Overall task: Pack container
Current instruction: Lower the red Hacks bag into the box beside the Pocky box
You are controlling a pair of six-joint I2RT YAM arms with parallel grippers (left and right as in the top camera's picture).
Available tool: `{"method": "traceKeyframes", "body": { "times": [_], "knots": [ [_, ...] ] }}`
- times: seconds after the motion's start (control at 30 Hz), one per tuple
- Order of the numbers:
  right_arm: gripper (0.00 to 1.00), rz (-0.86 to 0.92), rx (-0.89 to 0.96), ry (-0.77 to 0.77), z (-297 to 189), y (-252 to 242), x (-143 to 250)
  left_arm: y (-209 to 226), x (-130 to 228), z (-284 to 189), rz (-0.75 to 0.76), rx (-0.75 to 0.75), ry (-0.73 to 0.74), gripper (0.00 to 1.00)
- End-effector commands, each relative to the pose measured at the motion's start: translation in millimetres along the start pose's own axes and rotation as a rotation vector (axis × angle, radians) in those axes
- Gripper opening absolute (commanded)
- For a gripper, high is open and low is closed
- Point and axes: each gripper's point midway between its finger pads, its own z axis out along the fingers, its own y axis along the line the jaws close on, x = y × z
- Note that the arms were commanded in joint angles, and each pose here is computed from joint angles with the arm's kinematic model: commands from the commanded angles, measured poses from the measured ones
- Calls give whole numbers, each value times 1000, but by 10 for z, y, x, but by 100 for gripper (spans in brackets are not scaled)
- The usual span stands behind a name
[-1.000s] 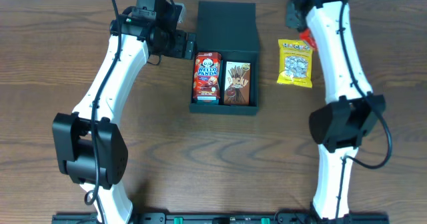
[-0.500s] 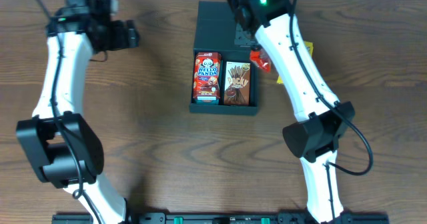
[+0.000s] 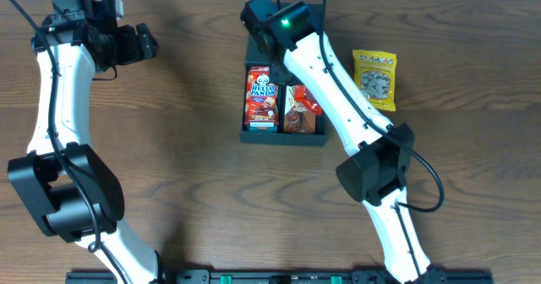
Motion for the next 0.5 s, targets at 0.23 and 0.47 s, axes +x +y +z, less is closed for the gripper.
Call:
{"method": "traceKeyframes", "body": {
  "times": [0.23, 0.47],
  "knots": [
    [1, -81, 60, 54, 202, 78, 161, -73, -68, -155, 10, 17, -37, 95],
    [41, -121, 3, 38, 167, 158, 90, -73, -67, -155, 9, 17, -36, 95]
  ]
}}
